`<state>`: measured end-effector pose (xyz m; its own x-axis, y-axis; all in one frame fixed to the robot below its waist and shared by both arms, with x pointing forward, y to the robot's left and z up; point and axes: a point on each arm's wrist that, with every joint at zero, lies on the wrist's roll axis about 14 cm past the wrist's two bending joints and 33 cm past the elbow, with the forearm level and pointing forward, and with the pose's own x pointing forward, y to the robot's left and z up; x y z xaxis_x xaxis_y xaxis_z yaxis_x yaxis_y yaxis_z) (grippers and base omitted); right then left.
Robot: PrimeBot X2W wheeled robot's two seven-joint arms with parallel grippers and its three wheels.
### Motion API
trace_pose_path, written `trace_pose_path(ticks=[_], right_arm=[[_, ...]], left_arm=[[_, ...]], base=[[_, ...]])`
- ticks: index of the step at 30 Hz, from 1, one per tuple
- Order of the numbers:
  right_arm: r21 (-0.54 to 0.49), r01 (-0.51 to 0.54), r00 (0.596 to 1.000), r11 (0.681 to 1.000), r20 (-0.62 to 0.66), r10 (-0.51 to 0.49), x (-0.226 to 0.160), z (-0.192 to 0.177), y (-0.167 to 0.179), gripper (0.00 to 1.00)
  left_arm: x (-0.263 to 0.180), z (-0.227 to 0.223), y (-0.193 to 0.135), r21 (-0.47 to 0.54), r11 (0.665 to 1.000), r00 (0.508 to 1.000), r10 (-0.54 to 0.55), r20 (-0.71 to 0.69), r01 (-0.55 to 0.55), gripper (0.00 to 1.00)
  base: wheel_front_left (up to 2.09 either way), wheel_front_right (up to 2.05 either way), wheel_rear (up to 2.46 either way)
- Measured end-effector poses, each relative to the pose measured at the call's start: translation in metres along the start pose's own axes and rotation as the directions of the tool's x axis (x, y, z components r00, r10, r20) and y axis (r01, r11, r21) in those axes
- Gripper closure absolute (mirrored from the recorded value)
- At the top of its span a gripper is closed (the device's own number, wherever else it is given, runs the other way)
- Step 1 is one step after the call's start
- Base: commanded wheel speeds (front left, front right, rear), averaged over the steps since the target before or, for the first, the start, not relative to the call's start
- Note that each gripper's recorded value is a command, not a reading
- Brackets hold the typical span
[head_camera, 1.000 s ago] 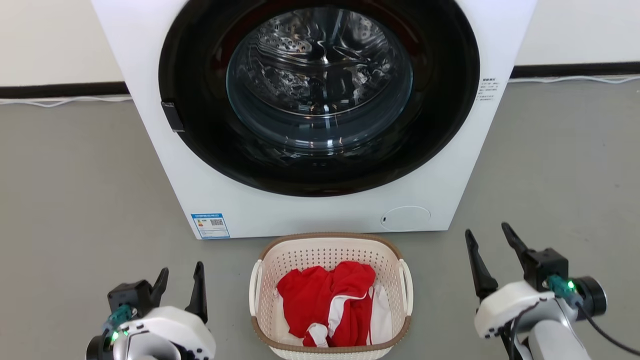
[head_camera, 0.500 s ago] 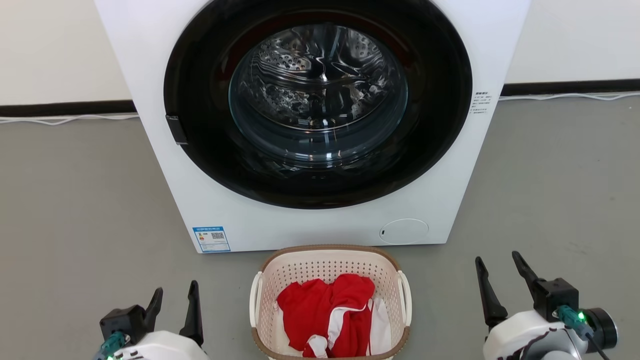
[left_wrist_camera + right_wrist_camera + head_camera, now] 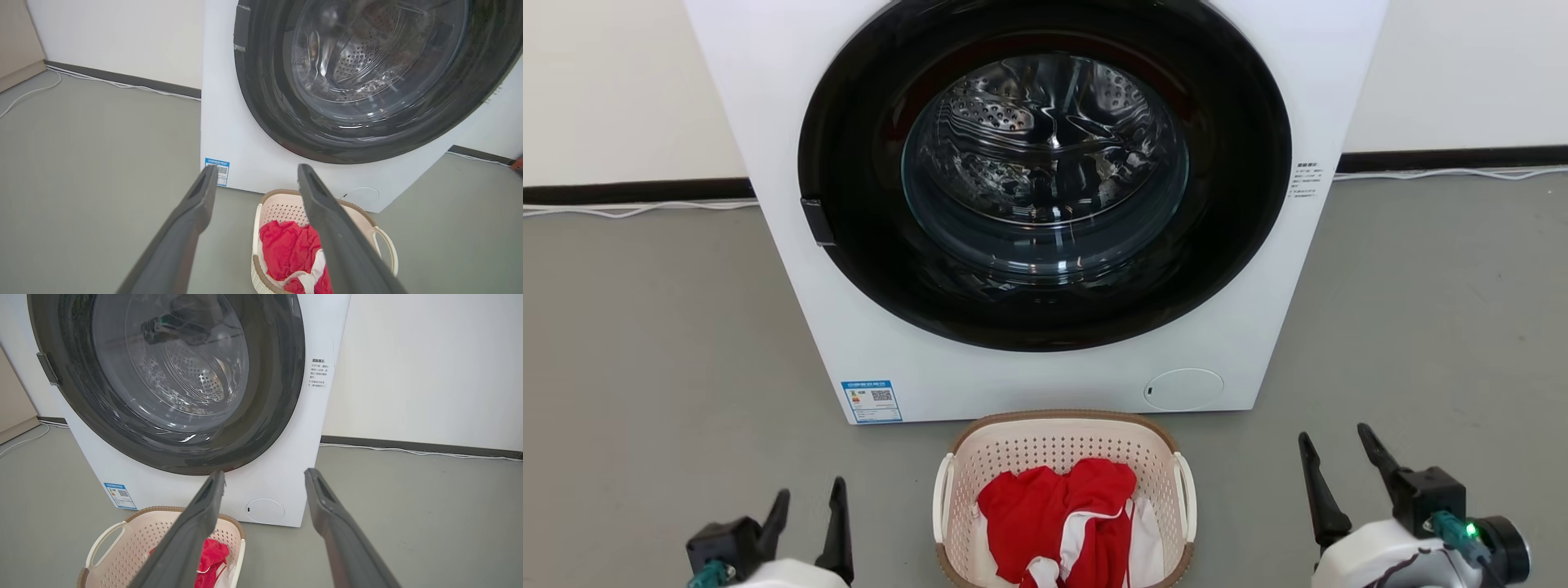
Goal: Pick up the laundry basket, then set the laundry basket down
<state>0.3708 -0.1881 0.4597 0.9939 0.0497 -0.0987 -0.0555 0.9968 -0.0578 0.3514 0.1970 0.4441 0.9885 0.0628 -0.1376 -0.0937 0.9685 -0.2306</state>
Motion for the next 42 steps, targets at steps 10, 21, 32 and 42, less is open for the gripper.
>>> trace_pose_path(ticks=[10,21,32,42], right_arm=[[0.071,0.022,0.993,0.997,-0.120,-0.014,-0.018,-0.038,0.002,1.00],[0.212,0.068,0.993,0.975,-0.105,-0.046,-0.015,-0.032,-0.004,1.00],[0.343,0.102,0.992,0.934,-0.102,-0.071,-0.013,-0.028,-0.008,1.00],[0.492,0.132,0.990,0.860,-0.109,-0.090,-0.011,-0.025,-0.011,1.00]], left_arm=[[-0.017,-0.038,0.007,-0.053,0.998,0.992,0.038,-0.124,-0.045,1.00],[-0.015,-0.036,0.008,-0.166,0.983,0.990,0.053,-0.130,-0.075,1.00],[-0.013,-0.033,0.007,-0.282,0.955,0.989,0.050,-0.140,-0.088,1.00],[-0.010,-0.030,0.008,-0.408,0.906,0.988,0.053,-0.148,-0.110,1.00]], base=[[0.00,0.00,0.00],[0.00,0.00,0.00],[0.00,0.00,0.00],[0.00,0.00,0.00]])
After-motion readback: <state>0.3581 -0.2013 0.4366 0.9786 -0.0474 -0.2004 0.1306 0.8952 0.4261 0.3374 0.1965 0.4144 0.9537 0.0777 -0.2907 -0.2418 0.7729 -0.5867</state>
